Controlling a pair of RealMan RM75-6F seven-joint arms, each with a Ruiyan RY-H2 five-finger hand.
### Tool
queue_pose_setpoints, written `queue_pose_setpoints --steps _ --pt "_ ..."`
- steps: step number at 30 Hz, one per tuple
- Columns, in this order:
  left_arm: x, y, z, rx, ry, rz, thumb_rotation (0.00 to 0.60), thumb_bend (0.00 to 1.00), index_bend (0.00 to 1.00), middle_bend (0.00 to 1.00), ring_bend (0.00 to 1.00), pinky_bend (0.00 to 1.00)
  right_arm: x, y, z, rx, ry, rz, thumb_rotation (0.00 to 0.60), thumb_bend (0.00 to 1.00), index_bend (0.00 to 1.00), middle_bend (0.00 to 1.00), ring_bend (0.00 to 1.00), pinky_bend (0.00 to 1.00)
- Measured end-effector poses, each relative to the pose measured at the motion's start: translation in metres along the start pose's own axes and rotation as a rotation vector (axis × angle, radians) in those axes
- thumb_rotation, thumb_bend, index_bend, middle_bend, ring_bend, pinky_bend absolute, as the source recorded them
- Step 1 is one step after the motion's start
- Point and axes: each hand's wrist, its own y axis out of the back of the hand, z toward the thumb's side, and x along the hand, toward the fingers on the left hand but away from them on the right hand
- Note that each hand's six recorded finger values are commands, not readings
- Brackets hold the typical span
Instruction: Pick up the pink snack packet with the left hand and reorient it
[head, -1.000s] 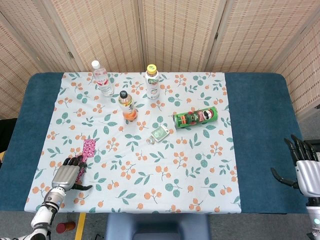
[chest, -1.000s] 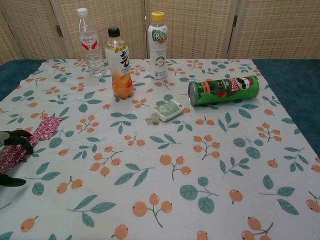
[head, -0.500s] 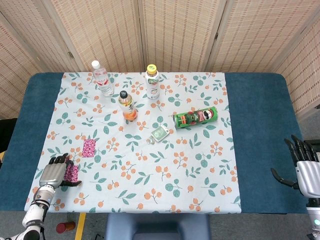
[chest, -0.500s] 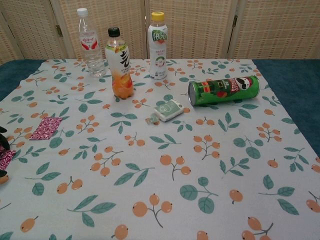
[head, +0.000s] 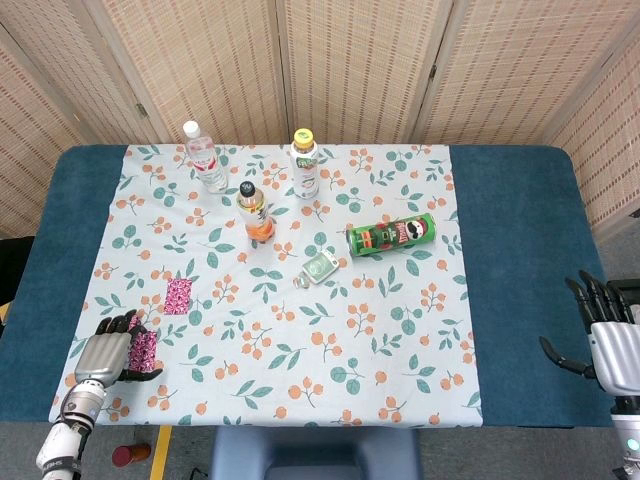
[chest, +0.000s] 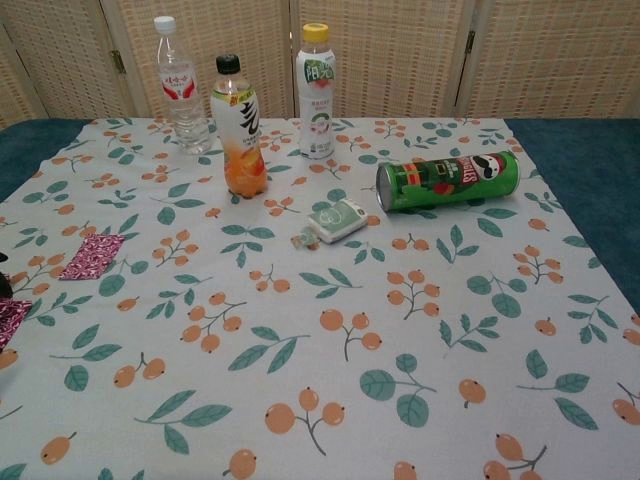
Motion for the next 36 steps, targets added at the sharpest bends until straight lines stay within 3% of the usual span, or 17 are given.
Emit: queue_pose_setpoints --steps 12,29,36 --pt "-0.007 -0.018 -0.011 0.013 0.043 -0.042 0.364 0.15 0.27 0.0 0.0 0.0 -0.002 -0.002 0.003 0.0 0.012 0.005 0.35 0.34 0.0 0.0 0.0 0.0" --pt "-0.011 -0.02 0.036 0.062 -0.082 -0.052 0.365 0.15 0.27 0.0 0.0 0.0 0.003 0.001 -0.002 -0.004 0.0 -0.006 0.349 0.34 0.0 0.0 0.0 0.0" --pt "-0.015 -0.01 0.05 0.062 -0.125 -0.012 0.364 0.15 0.27 0.0 0.0 0.0 0.003 0.001 -0.004 -0.007 -0.001 -0.007 0.349 0.34 0.0 0.0 0.0 0.0"
